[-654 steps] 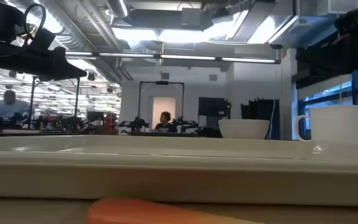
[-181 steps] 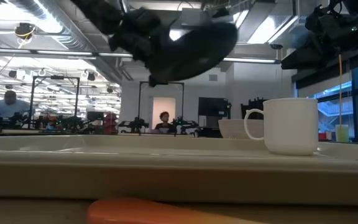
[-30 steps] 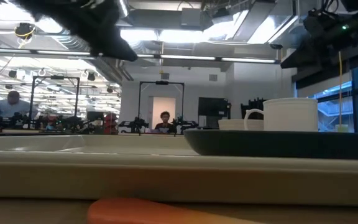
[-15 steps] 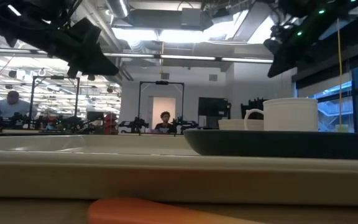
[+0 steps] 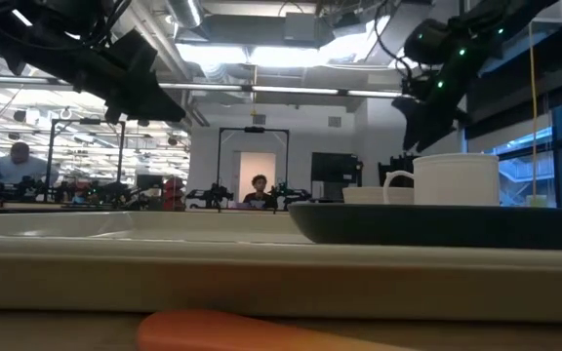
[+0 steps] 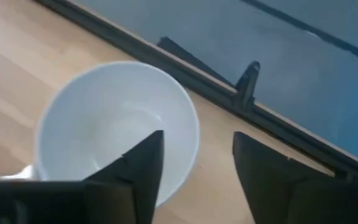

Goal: Set up tray
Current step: Put the white bowl on the black plate, then put the green napkin on the light brown serving tray

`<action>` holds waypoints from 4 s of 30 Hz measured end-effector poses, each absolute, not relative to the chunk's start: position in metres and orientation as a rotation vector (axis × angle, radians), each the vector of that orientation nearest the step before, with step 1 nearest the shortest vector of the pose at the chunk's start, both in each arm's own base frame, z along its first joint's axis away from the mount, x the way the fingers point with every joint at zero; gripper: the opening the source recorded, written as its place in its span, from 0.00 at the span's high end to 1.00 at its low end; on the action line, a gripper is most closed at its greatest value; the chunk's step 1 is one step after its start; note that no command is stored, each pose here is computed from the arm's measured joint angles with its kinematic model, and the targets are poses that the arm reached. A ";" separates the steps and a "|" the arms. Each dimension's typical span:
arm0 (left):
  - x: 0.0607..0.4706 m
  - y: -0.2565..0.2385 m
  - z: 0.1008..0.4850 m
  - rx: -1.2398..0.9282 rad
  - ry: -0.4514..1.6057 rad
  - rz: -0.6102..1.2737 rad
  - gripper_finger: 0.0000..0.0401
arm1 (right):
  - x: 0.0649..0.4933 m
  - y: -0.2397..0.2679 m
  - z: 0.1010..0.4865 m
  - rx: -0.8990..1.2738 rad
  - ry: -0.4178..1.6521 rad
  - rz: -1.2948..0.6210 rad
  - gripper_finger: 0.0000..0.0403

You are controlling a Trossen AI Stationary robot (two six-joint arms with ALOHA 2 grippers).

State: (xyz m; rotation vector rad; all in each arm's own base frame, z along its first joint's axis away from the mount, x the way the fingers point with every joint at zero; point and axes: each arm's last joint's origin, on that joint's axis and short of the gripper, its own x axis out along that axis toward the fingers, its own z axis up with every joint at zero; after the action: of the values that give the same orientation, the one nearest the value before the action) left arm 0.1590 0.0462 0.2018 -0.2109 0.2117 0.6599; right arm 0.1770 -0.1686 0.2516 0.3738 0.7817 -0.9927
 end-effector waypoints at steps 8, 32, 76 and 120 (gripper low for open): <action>0.159 0.046 0.202 -0.210 0.212 0.659 0.82 | 0.186 -0.185 0.220 0.465 0.890 -1.024 0.45; 0.159 0.046 0.202 -0.214 0.217 0.632 0.82 | 0.191 -0.216 0.181 0.466 0.988 -0.930 0.97; 0.159 0.045 0.201 -0.229 0.216 0.634 0.82 | 0.286 0.057 0.252 0.253 1.009 -0.031 0.98; 0.159 0.046 0.201 -0.239 0.213 0.636 0.82 | 0.299 0.062 0.207 0.218 1.151 -0.042 0.78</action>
State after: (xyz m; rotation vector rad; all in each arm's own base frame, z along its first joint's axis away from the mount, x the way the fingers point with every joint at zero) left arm 0.1595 0.0455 0.2012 -0.2387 0.2132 0.6355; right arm 0.2988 0.0616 0.2071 0.2183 1.1508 -0.0423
